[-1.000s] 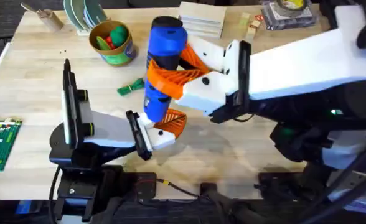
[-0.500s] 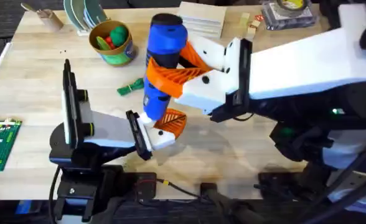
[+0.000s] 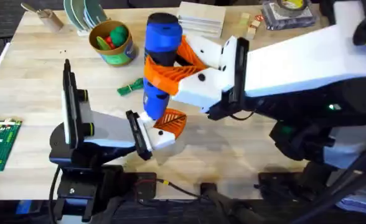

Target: Pick up the gripper from the table and insert it into the empty holder that is missing its gripper. Then pick up a screw, insert it into the mounting hole, and use the screwdriver to tighten it. Finally, clean up the table by picking up the vegetable and placing it into the bucket.

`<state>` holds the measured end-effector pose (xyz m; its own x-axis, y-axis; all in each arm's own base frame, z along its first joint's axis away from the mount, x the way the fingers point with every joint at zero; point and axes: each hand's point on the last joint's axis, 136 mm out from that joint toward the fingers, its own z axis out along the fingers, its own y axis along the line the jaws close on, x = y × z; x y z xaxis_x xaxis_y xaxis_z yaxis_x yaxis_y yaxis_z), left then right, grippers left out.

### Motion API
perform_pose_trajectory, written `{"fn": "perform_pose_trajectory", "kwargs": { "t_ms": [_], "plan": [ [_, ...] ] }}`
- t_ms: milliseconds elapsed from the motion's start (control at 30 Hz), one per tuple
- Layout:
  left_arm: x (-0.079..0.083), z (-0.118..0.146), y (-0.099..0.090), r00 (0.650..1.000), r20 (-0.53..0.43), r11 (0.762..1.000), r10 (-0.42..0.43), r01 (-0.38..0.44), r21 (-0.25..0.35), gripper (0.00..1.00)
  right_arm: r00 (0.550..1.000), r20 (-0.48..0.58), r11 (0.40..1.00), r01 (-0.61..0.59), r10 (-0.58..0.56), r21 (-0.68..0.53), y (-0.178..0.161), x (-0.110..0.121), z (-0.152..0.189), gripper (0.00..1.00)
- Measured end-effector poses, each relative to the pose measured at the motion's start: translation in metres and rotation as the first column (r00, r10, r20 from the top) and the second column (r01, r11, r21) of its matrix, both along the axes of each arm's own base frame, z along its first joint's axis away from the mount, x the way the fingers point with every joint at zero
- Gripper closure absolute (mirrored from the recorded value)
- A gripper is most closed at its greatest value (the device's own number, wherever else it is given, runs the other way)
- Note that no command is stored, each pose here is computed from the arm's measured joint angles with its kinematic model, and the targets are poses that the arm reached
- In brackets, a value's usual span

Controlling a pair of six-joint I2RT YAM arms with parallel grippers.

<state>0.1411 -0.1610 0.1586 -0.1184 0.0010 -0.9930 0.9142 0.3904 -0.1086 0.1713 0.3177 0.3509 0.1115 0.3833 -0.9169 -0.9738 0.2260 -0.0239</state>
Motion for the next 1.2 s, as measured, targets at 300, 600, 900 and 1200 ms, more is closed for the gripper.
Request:
{"fn": "perform_pose_trajectory", "kwargs": {
  "t_ms": [300, 600, 900, 1200],
  "plan": [
    [0.000, 0.000, 0.000, 1.000, 0.000, 1.000, 0.000, 0.000, 0.000, 0.986, 0.998, 0.058, 0.998, 0.003, -0.007, 0.059, -0.006, -0.004, 0.016, 0.939],
    [0.000, 0.000, 0.000, 1.000, 0.000, 1.000, 0.000, 0.000, 0.000, 0.986, 0.976, 0.158, 0.983, 0.130, -0.149, 0.127, -0.035, 0.023, 0.040, 0.940],
    [0.000, 0.000, 0.000, 1.000, 0.000, 1.000, 0.000, 0.000, 0.000, 0.986, 0.863, 0.239, 0.736, 0.504, -0.444, -0.451, -0.069, 0.144, -0.072, 0.945],
    [0.000, 0.000, 0.000, 1.000, 0.000, 1.000, 0.000, 0.000, 0.000, 0.986, 0.662, 0.588, 0.205, 0.727, -0.465, -0.656, -0.161, 0.225, -0.139, 0.950]
  ]
}}
